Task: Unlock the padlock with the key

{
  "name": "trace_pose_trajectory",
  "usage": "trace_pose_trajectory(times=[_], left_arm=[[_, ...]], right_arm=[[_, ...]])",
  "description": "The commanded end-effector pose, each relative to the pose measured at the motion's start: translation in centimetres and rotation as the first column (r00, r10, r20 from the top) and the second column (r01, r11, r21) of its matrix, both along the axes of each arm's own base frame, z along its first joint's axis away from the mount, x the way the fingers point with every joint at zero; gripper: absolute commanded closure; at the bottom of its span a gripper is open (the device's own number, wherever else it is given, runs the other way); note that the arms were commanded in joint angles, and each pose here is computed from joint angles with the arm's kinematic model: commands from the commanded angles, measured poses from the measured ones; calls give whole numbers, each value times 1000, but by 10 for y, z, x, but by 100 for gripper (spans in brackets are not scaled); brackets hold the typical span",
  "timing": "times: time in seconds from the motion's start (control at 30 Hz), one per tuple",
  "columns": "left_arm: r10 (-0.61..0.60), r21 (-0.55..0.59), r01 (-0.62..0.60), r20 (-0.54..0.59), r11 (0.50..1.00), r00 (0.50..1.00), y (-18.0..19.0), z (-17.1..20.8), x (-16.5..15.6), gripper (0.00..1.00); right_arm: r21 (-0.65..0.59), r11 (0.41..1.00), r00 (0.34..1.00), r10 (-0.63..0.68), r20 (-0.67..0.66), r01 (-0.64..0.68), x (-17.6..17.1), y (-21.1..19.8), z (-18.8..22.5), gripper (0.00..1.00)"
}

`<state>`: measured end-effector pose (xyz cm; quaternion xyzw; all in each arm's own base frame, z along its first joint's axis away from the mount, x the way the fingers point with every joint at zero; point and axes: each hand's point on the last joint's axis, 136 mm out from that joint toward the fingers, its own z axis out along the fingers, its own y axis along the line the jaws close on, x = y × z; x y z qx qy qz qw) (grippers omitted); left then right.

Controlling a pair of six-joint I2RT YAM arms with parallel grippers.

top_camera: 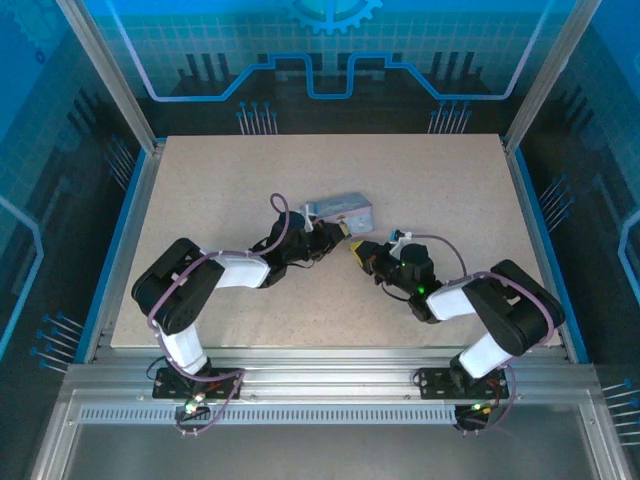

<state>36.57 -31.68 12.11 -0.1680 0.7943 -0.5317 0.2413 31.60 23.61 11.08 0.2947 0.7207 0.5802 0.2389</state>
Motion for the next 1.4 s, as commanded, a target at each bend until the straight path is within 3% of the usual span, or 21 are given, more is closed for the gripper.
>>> trace_pose_trajectory(times=[0.0, 0.47, 0.87, 1.17, 1.37], left_arm=[[-61, -48, 61, 13, 997, 998, -12, 8, -10, 100], [-77, -54, 78, 19, 995, 997, -15, 11, -13, 100], [-93, -51, 94, 23, 994, 995, -14, 12, -18, 100], [-98, -51, 99, 25, 994, 995, -14, 12, -19, 100], [-103, -55, 105, 28, 993, 994, -15, 13, -19, 100]], right_arm=[[109, 994, 1000, -19, 10, 18, 8, 8, 15, 100], [226, 974, 999, -1, -44, 11, 16, 19, 6, 100], [206, 979, 999, 11, -32, -4, 21, 12, 8, 100], [97, 994, 999, 50, -16, -49, 20, 8, 7, 100], [123, 990, 997, 76, -22, -73, 23, 13, 7, 100]])
